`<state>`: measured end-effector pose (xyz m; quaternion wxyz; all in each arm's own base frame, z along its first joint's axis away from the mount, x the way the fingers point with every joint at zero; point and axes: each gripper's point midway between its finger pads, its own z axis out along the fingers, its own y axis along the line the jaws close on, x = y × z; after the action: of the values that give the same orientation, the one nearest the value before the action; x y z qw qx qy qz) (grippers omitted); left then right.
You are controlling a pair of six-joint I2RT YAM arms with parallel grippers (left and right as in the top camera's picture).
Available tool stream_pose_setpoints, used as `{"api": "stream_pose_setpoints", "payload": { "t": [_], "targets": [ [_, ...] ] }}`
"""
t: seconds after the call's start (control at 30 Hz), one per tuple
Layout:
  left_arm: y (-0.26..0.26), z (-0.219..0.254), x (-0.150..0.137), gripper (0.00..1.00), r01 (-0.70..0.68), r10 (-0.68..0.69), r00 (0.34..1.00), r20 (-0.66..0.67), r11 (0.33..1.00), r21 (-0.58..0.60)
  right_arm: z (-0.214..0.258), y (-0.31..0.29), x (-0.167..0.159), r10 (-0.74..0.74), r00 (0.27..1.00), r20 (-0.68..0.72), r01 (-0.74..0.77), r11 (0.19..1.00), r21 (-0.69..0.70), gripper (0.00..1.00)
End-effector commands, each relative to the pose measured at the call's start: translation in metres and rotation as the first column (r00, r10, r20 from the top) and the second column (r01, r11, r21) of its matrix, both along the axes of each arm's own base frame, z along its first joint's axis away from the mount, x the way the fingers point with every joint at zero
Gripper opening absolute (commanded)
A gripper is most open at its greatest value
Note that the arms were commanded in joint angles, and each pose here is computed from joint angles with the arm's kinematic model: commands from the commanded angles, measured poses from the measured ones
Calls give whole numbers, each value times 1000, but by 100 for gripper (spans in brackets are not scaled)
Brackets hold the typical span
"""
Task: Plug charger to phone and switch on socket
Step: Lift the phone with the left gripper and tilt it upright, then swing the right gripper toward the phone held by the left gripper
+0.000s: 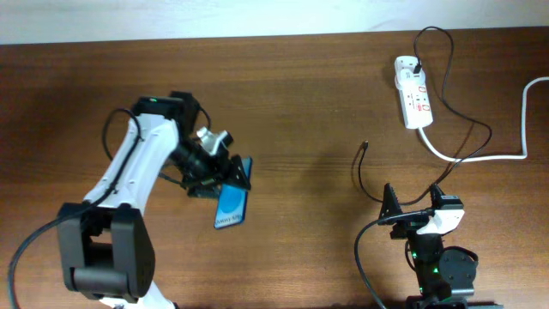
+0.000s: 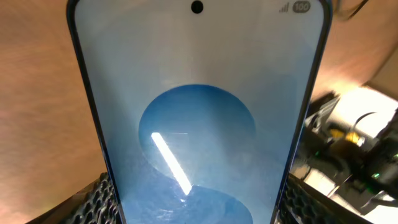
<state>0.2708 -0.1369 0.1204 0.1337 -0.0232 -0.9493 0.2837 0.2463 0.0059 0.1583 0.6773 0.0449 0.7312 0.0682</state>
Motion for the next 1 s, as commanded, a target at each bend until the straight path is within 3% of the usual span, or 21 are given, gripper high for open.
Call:
{"api": "stream_pose_setpoints", "payload": {
  "t": [0.0, 0.3, 0.57, 0.7, 0.97],
  "targets": [
    [12, 26, 29, 25, -46, 49, 994, 98, 998, -35, -2, 0, 0, 2, 1000, -2, -2, 1000, -1, 98],
    [48, 82, 49, 21, -122, 114, 967, 226, 992, 20, -2, 0, 0, 2, 1000, -2, -2, 1000, -1, 98],
    [59, 148, 18, 23, -129, 92, 891, 444, 990, 54, -2, 0, 0, 2, 1000, -2, -2, 1000, -1, 98],
    [62, 180, -2, 23, -141, 88, 822, 562, 989, 52, -2, 0, 0, 2, 1000, -2, -2, 1000, -1, 98],
    [74, 202, -24, 24, -181, 67, 750, 658, 977, 108, -2, 5, 0, 27, 1000, -2, -27, 999, 18, 99]
  ]
}}
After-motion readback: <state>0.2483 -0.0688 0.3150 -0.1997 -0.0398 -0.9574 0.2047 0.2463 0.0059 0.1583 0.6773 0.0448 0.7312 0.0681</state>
